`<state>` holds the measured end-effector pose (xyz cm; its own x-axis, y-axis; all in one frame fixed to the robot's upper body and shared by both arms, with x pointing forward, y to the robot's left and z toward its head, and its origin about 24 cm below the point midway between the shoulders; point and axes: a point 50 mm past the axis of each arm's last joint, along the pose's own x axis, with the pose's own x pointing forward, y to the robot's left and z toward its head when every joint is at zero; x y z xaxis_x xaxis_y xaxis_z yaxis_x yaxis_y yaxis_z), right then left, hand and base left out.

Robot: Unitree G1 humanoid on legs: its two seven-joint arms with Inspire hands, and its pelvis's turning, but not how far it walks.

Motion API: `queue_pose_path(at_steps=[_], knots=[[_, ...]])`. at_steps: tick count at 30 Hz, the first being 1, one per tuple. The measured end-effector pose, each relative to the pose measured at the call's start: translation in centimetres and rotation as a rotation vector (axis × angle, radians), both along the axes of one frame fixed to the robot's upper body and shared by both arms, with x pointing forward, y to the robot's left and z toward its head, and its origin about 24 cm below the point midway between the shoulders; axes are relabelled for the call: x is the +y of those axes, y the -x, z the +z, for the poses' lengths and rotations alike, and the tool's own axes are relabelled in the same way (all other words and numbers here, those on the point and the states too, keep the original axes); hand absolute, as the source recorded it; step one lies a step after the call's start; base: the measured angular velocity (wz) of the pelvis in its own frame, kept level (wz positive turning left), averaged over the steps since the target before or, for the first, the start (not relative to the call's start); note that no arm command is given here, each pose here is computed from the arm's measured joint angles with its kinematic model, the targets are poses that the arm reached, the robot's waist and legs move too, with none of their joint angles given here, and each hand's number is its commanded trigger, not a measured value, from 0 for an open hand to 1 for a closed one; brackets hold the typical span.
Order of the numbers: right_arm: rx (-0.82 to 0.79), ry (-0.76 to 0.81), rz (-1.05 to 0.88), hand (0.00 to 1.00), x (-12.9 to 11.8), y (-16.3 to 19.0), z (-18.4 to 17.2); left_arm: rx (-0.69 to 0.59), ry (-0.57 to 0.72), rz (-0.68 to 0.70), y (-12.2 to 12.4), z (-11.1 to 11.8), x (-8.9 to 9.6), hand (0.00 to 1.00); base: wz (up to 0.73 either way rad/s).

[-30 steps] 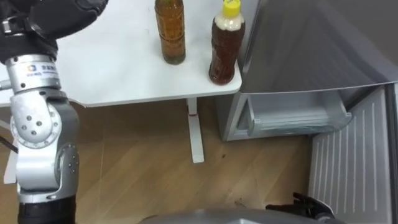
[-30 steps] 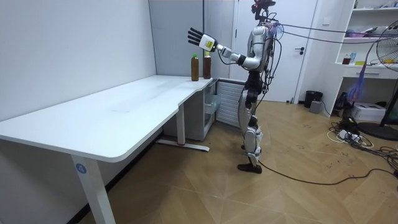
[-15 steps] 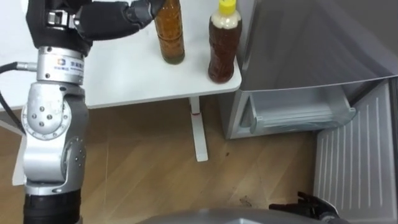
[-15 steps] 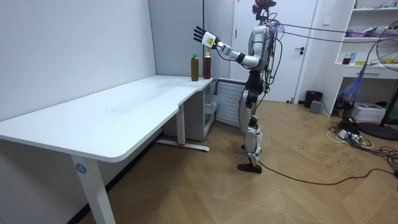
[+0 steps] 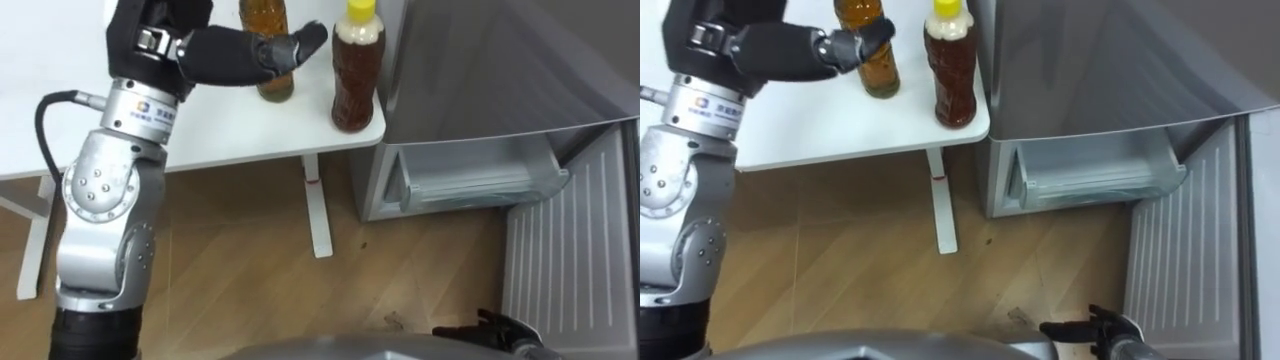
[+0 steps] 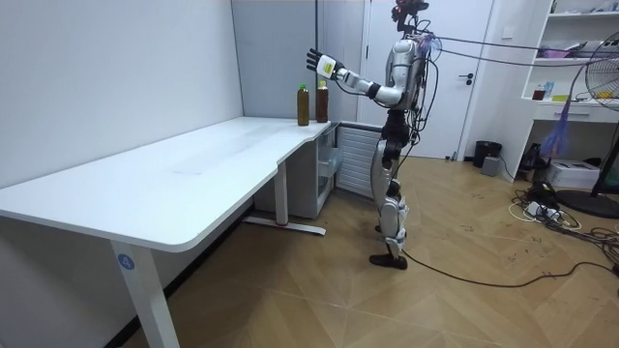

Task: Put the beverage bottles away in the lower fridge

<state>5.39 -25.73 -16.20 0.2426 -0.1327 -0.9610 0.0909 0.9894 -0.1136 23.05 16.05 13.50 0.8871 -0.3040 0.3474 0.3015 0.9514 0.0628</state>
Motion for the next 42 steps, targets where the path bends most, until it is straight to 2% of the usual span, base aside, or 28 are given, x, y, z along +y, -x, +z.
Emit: queue_pose_path(at_steps=[13,23,32,36,42], knots=[[0.013,0.01,-0.004,0.0,0.0,-0.3,0.0,0.083,0.015,-0.127,0.0,-0.9,-1.3,0.0,-0.04],[0.03,0.027,0.022,0.0,0.2,-0.2,-0.1,0.174,0.023,-0.203,-0.3,-2.7,-2.3,0.0,0.0],[0.072,0.035,0.028,0.0,0.3,0.9,-0.2,0.224,0.046,-0.195,-0.2,-3.8,-2.0,0.0,0.0],[0.101,0.048,0.052,0.0,0.3,1.1,-0.3,0.307,0.059,-0.17,-0.5,-5.7,-1.8,0.0,0.0],[0.14,0.065,0.11,0.0,0.3,1.4,-0.3,0.345,0.076,-0.146,-0.6,-6.4,-2.0,0.0,-0.02]])
